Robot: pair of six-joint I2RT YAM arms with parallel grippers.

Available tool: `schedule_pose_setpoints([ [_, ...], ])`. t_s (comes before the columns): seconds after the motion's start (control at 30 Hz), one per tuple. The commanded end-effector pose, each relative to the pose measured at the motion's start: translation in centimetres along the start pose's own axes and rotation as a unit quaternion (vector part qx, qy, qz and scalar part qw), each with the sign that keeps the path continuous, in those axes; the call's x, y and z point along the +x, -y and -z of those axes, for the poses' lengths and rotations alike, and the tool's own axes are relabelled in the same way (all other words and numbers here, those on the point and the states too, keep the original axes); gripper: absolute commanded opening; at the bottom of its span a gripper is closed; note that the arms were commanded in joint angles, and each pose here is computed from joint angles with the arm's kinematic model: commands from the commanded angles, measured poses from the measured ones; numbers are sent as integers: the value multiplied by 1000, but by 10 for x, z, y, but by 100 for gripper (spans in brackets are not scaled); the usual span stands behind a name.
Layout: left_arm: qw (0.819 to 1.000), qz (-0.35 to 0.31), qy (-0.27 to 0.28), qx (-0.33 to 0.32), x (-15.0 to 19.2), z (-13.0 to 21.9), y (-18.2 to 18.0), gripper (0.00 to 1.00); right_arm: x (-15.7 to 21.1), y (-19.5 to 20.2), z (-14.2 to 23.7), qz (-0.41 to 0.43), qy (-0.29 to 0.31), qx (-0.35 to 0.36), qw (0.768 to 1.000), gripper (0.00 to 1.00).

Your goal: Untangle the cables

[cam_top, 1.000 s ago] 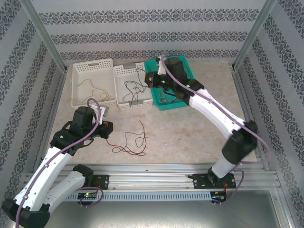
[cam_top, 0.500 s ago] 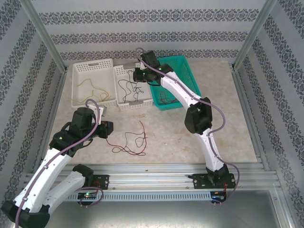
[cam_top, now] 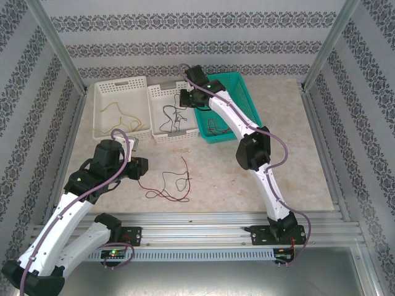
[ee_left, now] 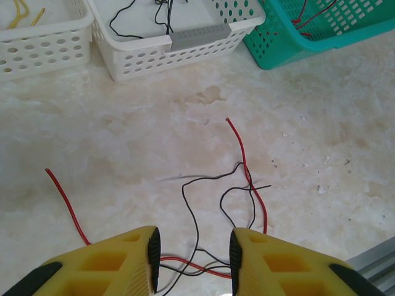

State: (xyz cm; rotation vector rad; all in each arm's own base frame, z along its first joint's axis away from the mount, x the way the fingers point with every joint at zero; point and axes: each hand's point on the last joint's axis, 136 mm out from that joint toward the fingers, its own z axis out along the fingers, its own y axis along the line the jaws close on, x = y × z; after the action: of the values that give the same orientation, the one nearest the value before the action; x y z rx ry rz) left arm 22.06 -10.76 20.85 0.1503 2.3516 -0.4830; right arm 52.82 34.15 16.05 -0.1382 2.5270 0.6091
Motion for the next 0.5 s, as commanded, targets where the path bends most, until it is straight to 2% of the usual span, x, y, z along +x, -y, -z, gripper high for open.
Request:
schedule_pose_setpoints([
  [0.0, 1000, -6, 14, -6, -4, 2, -3, 36, -7, -7, 12, 15, 12, 0, 1000, 7],
  [0.3, 1000, -6, 14, -6, -4, 1, -4, 37, -9, -17, 22, 27, 18, -7, 999, 29],
  [0.47, 1000, -5, 12, -8, -3, 1, -4, 38, -13, -33, 39, 38, 29, -22, 999, 33],
])
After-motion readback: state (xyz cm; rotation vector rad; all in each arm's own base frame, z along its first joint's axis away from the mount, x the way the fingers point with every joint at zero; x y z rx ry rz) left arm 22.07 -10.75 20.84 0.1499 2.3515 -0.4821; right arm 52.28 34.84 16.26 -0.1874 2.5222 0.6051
